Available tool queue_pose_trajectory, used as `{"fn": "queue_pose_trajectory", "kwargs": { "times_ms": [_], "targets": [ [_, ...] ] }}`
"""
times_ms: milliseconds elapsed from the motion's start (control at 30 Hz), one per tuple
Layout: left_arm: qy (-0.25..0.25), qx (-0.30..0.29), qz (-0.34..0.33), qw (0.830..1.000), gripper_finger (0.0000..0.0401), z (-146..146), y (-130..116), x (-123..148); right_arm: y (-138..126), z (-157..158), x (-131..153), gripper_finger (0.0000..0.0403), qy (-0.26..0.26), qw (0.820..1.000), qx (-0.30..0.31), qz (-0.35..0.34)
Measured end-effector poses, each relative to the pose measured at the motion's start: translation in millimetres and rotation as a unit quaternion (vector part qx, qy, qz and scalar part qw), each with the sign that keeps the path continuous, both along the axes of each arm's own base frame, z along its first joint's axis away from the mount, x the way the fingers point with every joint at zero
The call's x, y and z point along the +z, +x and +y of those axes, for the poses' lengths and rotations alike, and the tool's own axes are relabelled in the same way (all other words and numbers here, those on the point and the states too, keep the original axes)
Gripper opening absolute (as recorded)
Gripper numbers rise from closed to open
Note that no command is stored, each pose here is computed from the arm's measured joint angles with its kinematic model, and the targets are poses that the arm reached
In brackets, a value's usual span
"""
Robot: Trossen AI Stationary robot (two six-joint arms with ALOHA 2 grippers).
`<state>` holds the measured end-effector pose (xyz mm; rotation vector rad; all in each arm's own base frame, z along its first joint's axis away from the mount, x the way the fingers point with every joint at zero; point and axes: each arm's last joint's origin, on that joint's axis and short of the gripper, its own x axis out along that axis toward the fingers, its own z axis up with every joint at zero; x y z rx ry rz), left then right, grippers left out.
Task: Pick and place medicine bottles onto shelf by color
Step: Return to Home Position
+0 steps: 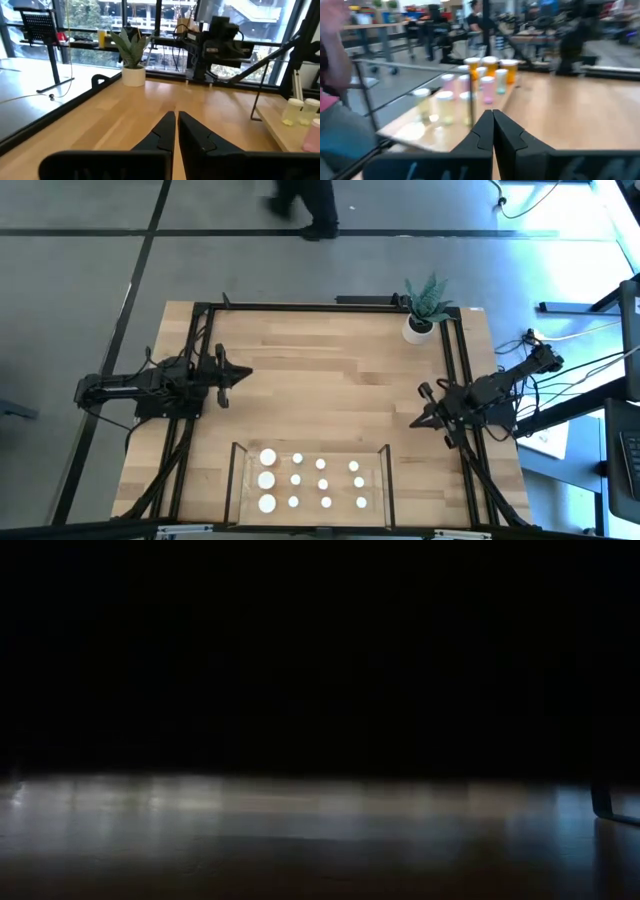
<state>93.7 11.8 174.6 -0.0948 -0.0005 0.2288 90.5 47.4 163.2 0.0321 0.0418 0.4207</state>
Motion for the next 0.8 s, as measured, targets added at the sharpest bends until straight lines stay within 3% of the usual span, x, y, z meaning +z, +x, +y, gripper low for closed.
{"fn": "queue_pose_trajectory", "kwargs": {
  "times_ms": [133, 500, 800],
  "targets": [
    [0.000, 0.000, 0.002, 1.000, 0.0020, 0.0, 0.0, -0.2, -0.2, 2.1, -2.2, 0.0005, -0.003, 0.999, 0.033, 0.012],
    [0.000, 0.000, 0.002, 1.000, 0.0022, 0.0, 0.0, -0.3, -0.1, 2.3, -2.4, 0.0021, -0.001, 0.999, 0.035, 0.015],
    [0.000, 0.000, 0.002, 1.000, 0.0009, 0.0, 0.0, -0.1, -0.1, 2.3, -2.4, 0.0022, 0.033, 0.998, 0.034, 0.031]
  ]
}}
